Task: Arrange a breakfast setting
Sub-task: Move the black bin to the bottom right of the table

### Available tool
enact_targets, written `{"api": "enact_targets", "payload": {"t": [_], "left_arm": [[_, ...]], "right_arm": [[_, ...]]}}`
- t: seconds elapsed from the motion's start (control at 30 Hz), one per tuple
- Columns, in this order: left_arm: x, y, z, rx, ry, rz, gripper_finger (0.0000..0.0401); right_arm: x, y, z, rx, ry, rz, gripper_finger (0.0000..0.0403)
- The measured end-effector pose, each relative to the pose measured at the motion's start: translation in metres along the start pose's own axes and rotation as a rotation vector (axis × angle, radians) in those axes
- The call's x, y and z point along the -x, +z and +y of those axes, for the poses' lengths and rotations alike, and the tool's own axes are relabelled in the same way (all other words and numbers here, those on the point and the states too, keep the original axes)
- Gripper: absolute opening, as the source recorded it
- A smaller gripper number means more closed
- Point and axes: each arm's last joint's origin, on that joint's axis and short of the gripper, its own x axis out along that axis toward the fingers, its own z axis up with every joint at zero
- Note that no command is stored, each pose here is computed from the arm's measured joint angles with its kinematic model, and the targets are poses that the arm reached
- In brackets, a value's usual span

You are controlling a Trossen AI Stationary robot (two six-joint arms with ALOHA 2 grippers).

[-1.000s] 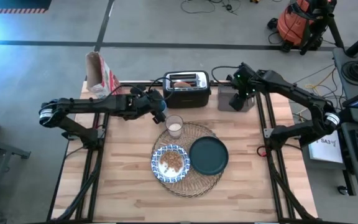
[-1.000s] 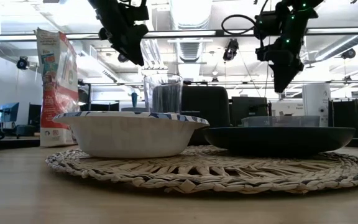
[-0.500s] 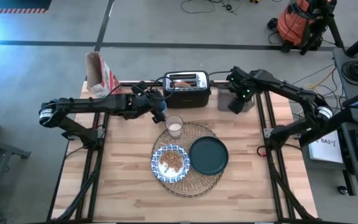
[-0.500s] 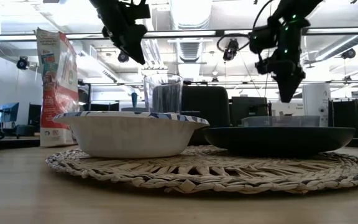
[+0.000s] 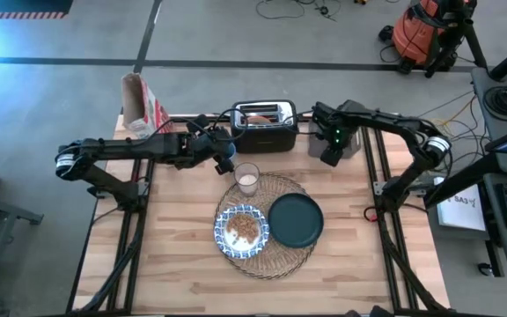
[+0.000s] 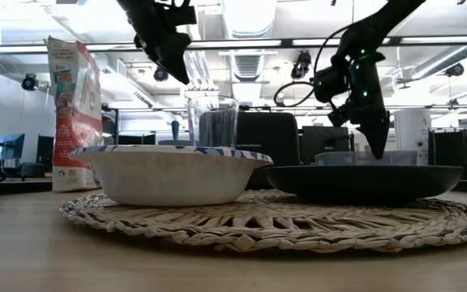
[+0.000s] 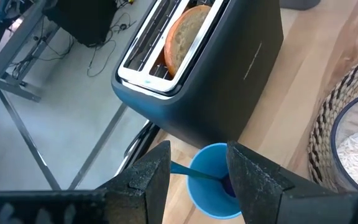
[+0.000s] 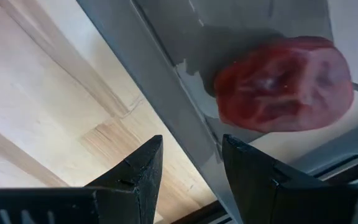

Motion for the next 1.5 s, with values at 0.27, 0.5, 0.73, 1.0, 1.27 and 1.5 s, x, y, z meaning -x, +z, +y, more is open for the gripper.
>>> {"api": "enact_targets", "payload": {"t": [0.27,0.5,0.73,1.0,1.27,1.5], "left_arm": [[0.0,0.0,0.0,-0.018,0.0,0.0,0.0141],[0.0,0.0,0.0,-0.024,0.0,0.0,0.0141],[0.0,0.0,0.0,-0.032,0.001,0.0,0.0141],[0.0,0.0,0.0,-0.072,0.001,0.001,0.0141],[-0.001,-0.001,0.002,-0.153,0.005,0.01,0.0141],[-0.003,-0.001,0.004,-0.21,0.011,0.014,0.0141]], "right_arm": [[-0.012,0.004,0.0,-0.007,0.008,0.064,0.014],[-0.014,0.001,0.001,-0.038,0.016,0.119,0.0066],[-0.01,-0.006,0.002,-0.122,0.026,0.157,0.001],[0.001,-0.016,0.008,-0.265,0.151,0.163,0.0009],[0.009,-0.033,0.028,-0.416,0.195,0.16,0.0008],[0.016,-0.047,0.059,-0.441,0.23,0.156,0.0008]]}}
